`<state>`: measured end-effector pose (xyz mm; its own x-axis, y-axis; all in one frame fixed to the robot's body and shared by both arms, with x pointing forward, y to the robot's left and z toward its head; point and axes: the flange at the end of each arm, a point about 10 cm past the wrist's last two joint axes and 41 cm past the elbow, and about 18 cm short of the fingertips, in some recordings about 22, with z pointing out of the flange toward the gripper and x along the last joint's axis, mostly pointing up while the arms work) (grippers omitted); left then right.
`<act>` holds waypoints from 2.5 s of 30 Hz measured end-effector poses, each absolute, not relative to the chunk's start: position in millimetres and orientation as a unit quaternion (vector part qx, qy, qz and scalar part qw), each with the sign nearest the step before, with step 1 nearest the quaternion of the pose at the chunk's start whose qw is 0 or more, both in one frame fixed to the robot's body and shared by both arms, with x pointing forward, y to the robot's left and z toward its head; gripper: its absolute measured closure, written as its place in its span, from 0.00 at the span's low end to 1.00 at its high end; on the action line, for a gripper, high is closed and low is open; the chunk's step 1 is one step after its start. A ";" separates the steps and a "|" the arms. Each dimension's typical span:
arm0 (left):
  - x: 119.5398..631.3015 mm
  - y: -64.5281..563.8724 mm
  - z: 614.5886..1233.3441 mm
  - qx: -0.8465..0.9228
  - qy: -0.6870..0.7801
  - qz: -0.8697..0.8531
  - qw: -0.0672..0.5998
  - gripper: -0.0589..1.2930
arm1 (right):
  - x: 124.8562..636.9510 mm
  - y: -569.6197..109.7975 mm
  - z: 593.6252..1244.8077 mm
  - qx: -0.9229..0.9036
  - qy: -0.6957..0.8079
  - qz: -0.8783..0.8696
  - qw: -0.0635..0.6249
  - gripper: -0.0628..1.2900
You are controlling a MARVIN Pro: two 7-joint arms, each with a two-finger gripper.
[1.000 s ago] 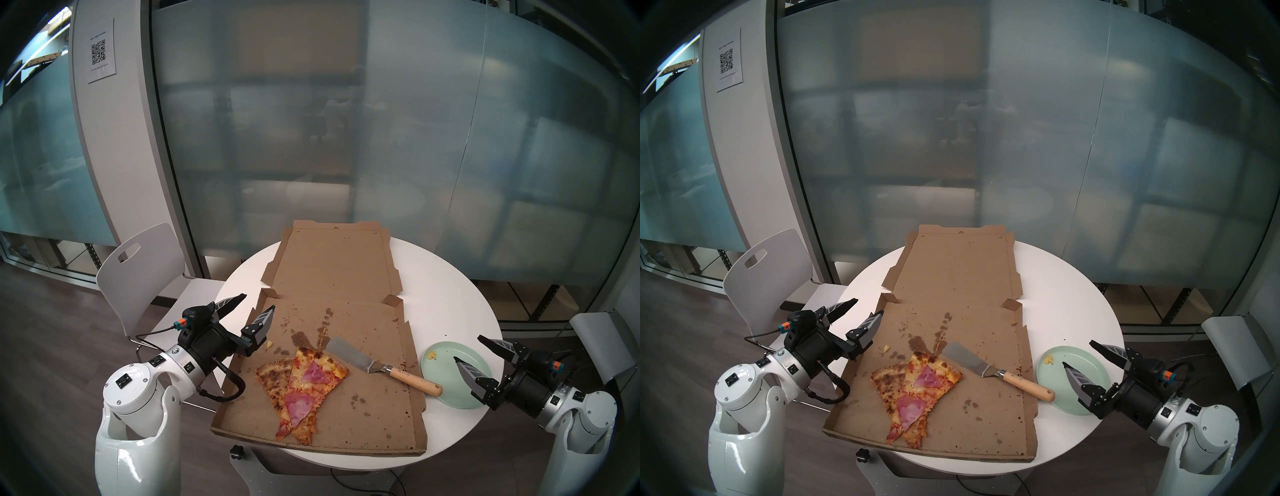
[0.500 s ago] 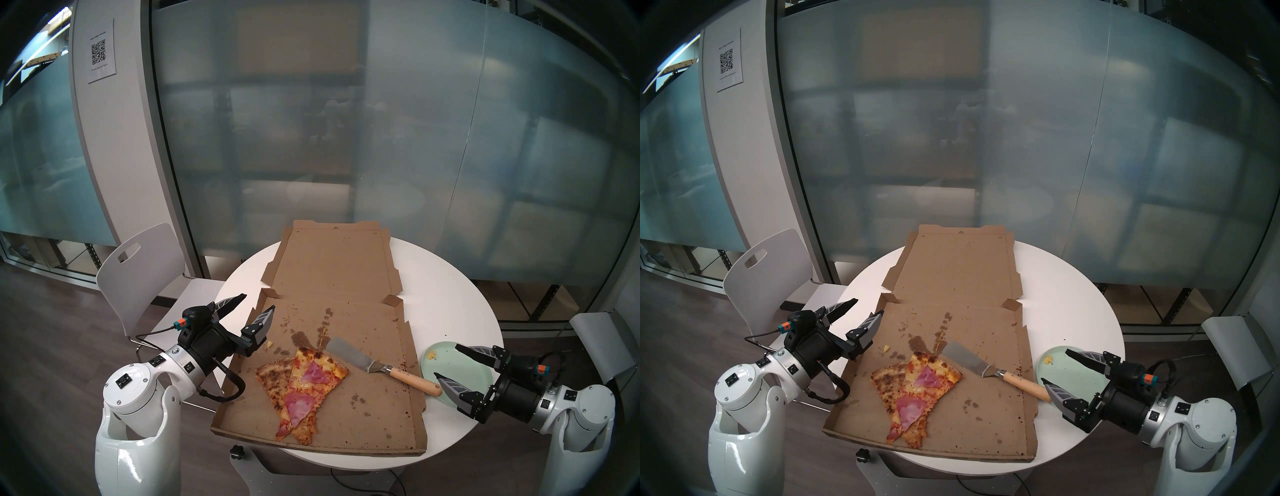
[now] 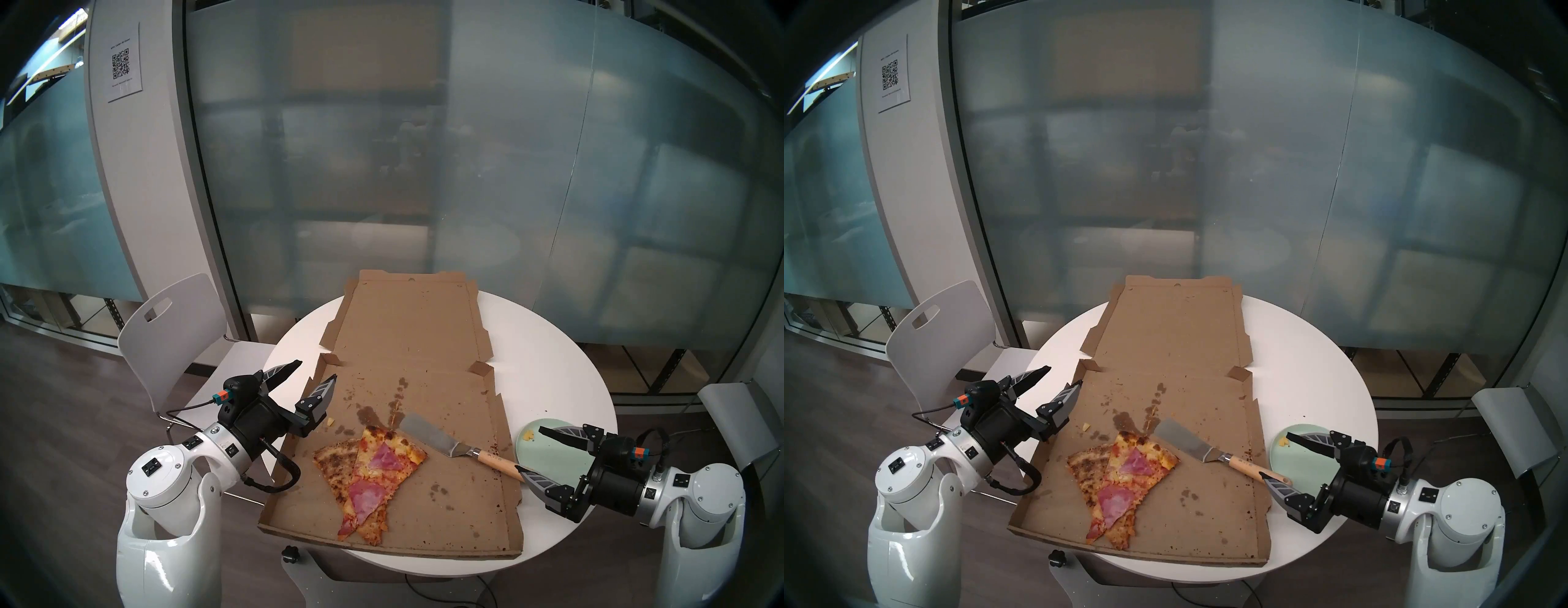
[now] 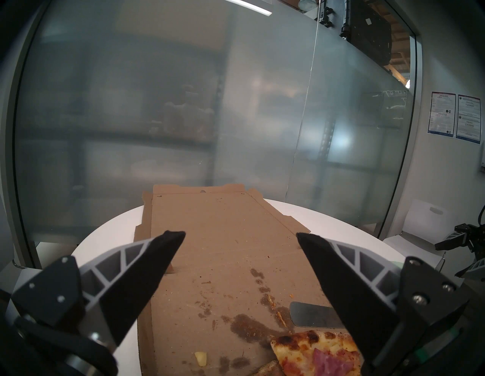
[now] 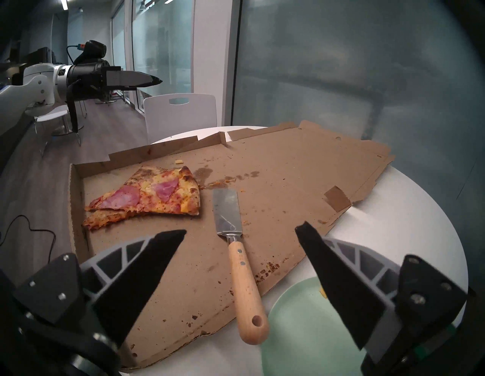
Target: Put pizza slice onto the plate
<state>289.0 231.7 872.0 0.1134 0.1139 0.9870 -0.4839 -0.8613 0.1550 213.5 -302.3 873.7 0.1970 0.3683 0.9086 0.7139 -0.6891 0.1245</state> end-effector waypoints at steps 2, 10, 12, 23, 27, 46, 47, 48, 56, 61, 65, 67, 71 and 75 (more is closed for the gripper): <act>289.0 231.7 872.0 0.710 -0.130 0.653 0.229 0.06 | 215.7 -300.5 871.0 -0.758 -0.365 -0.516 0.164 0.05; 289.0 231.7 871.9 0.710 -0.130 0.653 0.229 0.06 | 224.7 -297.2 858.3 -0.769 -0.378 -0.489 0.164 0.05; 289.0 231.7 871.9 0.710 -0.130 0.653 0.229 0.06 | 228.5 -296.9 854.3 -0.773 -0.382 -0.480 0.163 0.05; 289.0 231.7 871.9 0.710 -0.130 0.653 0.229 0.06 | 239.1 -296.6 845.3 -0.783 -0.407 -0.442 0.159 0.05; 289.0 231.7 871.9 0.710 -0.130 0.653 0.229 0.06 | 243.2 -294.7 846.6 -0.783 -0.421 -0.432 0.154 0.05; 289.0 231.7 871.9 0.710 -0.130 0.653 0.229 0.06 | 266.5 -280.5 838.6 -0.788 -0.464 -0.378 0.143 0.05; 289.0 231.7 871.9 0.710 -0.130 0.653 0.229 0.06 | 267.8 -279.8 838.2 -0.789 -0.465 -0.376 0.143 0.05; 289.0 231.7 871.9 0.710 -0.130 0.653 0.229 0.06 | 269.2 -279.0 837.6 -0.789 -0.467 -0.373 0.142 0.05; 289.0 231.7 871.8 0.710 -0.130 0.653 0.229 0.06 | 277.2 -274.1 834.0 -0.789 -0.481 -0.356 0.135 0.05; 289.0 231.7 871.8 0.710 -0.130 0.653 0.229 0.06 | 282.2 -271.6 832.9 -0.789 -0.491 -0.347 0.128 0.05; 289.0 231.7 871.8 0.710 -0.130 0.653 0.229 0.06 | 286.8 -270.2 832.5 -0.789 -0.498 -0.339 0.121 0.05; 289.0 231.7 871.8 0.710 -0.130 0.653 0.229 0.06 | 289.2 -269.6 832.4 -0.789 -0.501 -0.334 0.118 0.06; 289.0 231.7 871.8 0.710 -0.130 0.653 0.229 0.06 | 293.3 -268.8 832.5 -0.791 -0.506 -0.324 0.115 0.09; 289.0 231.7 871.8 0.710 -0.130 0.653 0.229 0.06 | 296.9 -268.4 832.6 -0.793 -0.509 -0.315 0.112 0.15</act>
<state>289.0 231.7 871.8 0.1136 0.1140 0.9870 -0.4840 -0.8612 0.1552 296.9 -268.4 832.6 0.2825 0.7368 0.6142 0.8785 -0.4559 0.1427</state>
